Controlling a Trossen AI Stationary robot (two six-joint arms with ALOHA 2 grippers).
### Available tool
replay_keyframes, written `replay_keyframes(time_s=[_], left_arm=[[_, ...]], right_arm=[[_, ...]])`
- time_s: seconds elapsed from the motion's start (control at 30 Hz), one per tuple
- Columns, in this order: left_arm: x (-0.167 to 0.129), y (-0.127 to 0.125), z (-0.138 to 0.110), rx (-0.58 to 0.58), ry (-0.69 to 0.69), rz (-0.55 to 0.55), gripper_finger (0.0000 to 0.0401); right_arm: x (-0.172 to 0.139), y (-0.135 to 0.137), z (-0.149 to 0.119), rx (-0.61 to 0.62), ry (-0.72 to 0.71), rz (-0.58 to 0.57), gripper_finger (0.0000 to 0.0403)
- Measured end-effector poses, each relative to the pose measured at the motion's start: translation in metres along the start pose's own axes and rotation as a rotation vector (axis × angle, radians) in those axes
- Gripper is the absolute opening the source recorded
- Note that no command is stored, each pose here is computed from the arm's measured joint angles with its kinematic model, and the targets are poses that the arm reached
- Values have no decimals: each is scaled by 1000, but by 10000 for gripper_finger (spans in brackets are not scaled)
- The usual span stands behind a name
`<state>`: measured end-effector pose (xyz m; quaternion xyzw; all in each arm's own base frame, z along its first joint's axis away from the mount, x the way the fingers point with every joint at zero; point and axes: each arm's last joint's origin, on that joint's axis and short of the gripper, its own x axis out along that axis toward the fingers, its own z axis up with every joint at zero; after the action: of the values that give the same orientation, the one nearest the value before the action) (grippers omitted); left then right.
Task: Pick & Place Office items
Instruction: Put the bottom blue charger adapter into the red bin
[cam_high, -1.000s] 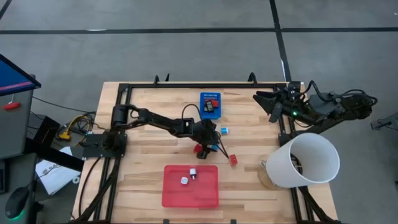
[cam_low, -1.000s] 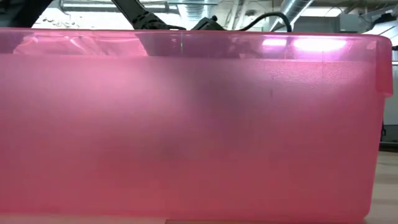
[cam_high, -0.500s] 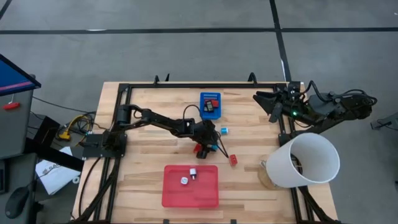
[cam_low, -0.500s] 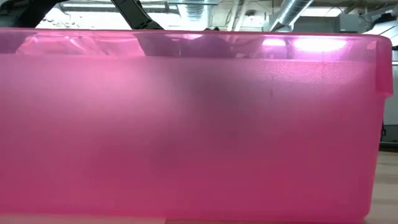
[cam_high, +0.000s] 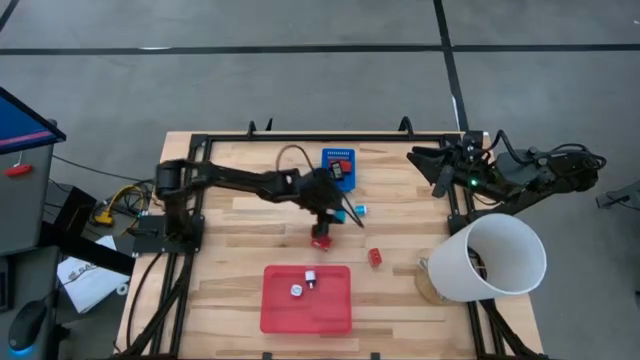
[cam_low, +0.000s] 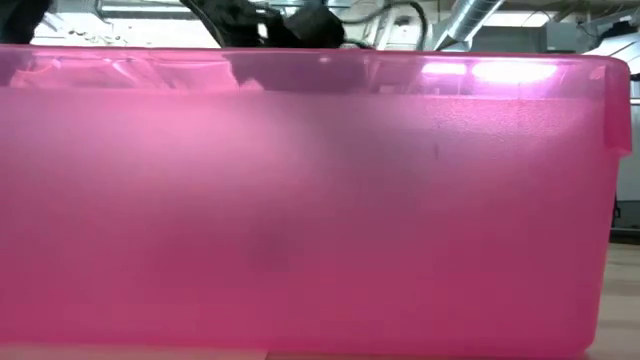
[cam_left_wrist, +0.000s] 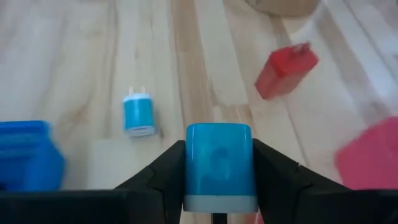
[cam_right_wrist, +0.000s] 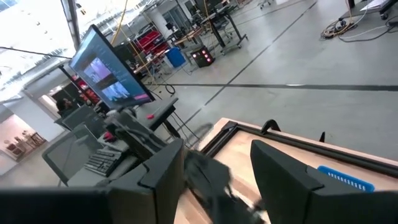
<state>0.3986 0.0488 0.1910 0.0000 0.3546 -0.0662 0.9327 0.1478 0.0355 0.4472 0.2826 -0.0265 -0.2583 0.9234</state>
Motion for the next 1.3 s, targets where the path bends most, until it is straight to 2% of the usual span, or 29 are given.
replay_keyframes(time_s=[0.1,0.23,0.4,0.57,0.7,0.83,1.07,1.3], left_arm=[[-31,-3,-4,-13,29,-4,140],[-71,-17,-24,-70,79,-16,140],[-119,-57,-46,-144,27,-73,140],[-143,-101,-63,-189,2,-99,140],[-136,-130,-70,-147,33,-123,140],[-108,-146,-79,-108,102,-153,140],[-66,-153,-77,-91,26,-186,140],[-43,-157,-70,-32,52,-202,140]], right_arm=[[0,0,0,-18,-1,-5,180],[0,-3,-2,-48,1,-37,180],[0,-6,-2,-74,-11,-82,180],[2,-10,0,-79,-17,-106,180],[4,-13,0,-84,-18,-123,180],[6,-13,0,-82,-18,-132,180],[8,-15,1,-54,0,-116,180],[9,-15,1,-33,11,-103,180]])
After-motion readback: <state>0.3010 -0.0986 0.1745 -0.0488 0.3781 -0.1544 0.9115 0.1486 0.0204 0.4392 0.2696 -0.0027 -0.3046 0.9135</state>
